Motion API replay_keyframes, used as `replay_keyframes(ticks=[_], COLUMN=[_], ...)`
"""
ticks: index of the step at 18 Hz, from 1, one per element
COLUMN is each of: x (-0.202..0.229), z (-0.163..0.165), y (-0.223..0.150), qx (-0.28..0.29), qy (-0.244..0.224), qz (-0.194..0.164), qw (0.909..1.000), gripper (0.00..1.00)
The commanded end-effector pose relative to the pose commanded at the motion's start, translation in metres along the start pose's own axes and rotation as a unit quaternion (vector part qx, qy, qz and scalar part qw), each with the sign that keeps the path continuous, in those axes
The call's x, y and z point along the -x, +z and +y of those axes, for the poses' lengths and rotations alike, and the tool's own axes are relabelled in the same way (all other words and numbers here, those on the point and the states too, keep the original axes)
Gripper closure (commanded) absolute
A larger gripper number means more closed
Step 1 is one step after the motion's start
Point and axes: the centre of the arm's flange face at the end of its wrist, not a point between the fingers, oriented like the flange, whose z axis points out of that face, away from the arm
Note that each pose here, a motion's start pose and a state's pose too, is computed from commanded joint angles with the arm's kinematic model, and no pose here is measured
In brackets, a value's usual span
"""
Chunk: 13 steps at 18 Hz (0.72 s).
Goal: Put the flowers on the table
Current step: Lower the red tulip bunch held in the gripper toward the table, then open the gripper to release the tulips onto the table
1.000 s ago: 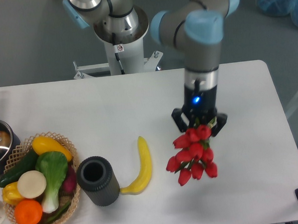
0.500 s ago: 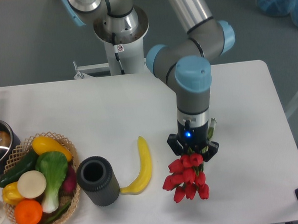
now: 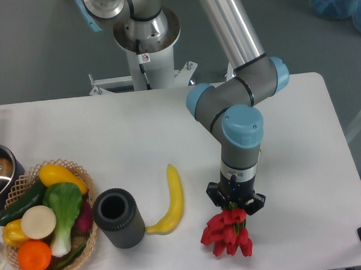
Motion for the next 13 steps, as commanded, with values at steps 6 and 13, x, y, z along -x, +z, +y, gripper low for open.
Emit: replay_keyframes(ticks=[6, 13], x=[0.003, 0.003], z=[-0.003, -0.005], y=[-0.002, -0.045], qx=[-0.003, -0.017], qy=[0.006, 0.008], qz=[-0.003, -0.027], qw=[1.0000, 0.9994], gripper=[0.08, 0.00])
